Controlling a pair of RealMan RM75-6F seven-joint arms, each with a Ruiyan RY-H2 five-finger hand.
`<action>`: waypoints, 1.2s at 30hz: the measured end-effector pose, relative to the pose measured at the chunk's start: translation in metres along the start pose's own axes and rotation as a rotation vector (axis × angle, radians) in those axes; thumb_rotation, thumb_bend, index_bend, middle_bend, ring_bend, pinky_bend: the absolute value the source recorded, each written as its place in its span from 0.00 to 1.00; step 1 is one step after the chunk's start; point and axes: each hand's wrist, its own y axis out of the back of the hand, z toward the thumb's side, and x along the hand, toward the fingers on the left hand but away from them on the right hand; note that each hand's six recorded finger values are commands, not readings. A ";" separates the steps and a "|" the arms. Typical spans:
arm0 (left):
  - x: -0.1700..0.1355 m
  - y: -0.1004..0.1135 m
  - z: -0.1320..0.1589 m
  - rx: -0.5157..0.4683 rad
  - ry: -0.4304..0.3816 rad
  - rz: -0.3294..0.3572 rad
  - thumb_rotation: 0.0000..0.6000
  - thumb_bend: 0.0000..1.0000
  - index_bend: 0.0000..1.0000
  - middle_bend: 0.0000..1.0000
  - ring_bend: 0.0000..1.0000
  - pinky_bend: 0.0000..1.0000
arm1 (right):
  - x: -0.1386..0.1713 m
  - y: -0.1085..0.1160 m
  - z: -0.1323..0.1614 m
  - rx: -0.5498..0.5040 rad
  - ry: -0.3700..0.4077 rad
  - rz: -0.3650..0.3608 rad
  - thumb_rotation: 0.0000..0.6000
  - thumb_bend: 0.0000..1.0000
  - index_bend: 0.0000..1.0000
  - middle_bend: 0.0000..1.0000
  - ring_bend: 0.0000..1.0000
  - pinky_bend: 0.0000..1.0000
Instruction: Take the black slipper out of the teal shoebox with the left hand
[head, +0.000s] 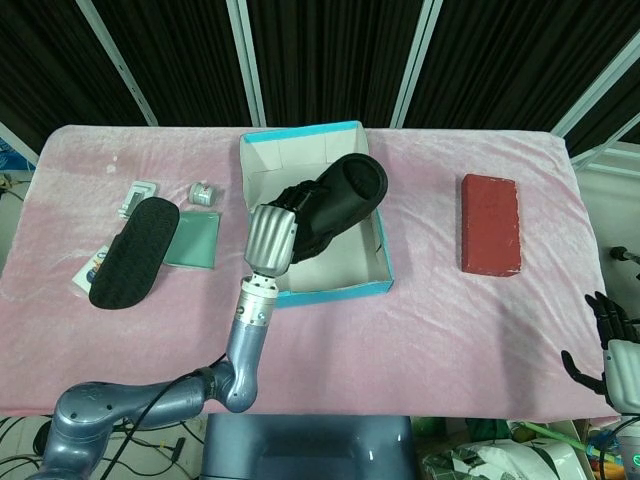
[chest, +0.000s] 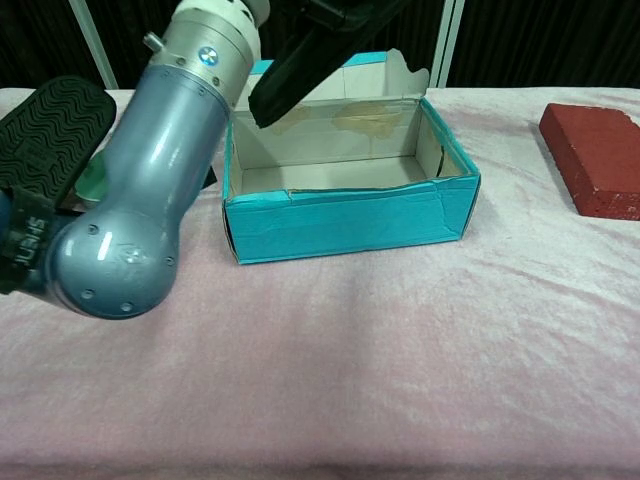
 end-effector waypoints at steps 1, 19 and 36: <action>-0.001 0.006 -0.001 -0.005 0.004 -0.004 1.00 0.40 0.30 0.55 0.48 0.67 | -0.001 -0.001 0.001 0.000 0.004 0.003 1.00 0.26 0.00 0.03 0.00 0.17; -0.100 0.108 -0.163 0.296 0.473 -0.311 1.00 0.40 0.29 0.54 0.48 0.66 | -0.025 -0.015 0.019 -0.008 0.075 0.048 1.00 0.26 0.00 0.03 0.00 0.17; -0.137 0.047 -0.195 0.351 0.560 -0.464 1.00 0.00 0.00 0.04 0.00 0.15 | -0.024 -0.015 0.013 -0.015 0.064 0.048 1.00 0.26 0.00 0.03 0.00 0.17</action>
